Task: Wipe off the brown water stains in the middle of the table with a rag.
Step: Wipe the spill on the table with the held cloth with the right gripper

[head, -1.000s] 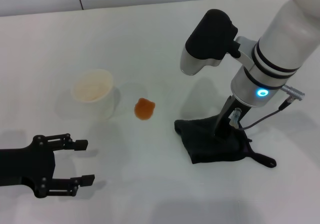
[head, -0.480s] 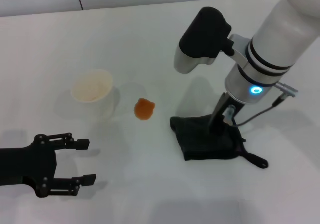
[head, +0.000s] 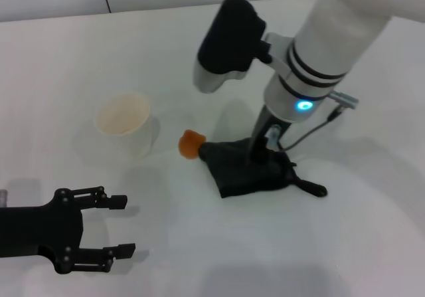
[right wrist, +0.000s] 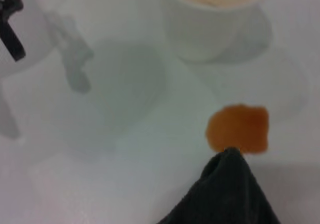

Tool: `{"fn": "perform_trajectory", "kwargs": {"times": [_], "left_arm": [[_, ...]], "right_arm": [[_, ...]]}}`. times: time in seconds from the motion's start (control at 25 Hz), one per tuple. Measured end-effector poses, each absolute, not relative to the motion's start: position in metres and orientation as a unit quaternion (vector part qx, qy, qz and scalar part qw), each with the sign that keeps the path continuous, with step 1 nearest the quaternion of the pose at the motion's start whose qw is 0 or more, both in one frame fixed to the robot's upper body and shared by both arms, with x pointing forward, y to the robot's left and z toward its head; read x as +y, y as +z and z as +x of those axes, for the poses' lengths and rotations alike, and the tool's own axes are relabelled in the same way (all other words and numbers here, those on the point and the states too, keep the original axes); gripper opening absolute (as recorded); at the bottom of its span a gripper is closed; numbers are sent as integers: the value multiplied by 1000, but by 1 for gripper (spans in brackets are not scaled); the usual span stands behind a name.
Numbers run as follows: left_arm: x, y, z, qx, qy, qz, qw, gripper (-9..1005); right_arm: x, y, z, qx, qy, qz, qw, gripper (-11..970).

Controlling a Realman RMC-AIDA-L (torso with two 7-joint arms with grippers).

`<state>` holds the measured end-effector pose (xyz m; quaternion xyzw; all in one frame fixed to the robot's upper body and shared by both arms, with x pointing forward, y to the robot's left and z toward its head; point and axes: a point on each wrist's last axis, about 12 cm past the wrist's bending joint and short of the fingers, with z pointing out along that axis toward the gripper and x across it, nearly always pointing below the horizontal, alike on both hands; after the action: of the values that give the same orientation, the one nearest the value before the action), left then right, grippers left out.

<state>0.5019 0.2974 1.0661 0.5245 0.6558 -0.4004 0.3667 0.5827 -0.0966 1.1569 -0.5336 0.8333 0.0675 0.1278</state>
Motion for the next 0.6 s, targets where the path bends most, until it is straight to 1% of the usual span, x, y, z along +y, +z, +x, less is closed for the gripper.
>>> {"fn": "perform_trajectory", "kwargs": {"times": [0.2, 0.6], "left_arm": [[295, 1066, 502, 654, -402, 526, 366, 786], [291, 1067, 504, 650, -405, 530, 365, 786]], "right_arm": [[-81, 1162, 592, 818, 59, -553, 146, 34], [-68, 1161, 607, 811, 47, -556, 176, 44]]}}
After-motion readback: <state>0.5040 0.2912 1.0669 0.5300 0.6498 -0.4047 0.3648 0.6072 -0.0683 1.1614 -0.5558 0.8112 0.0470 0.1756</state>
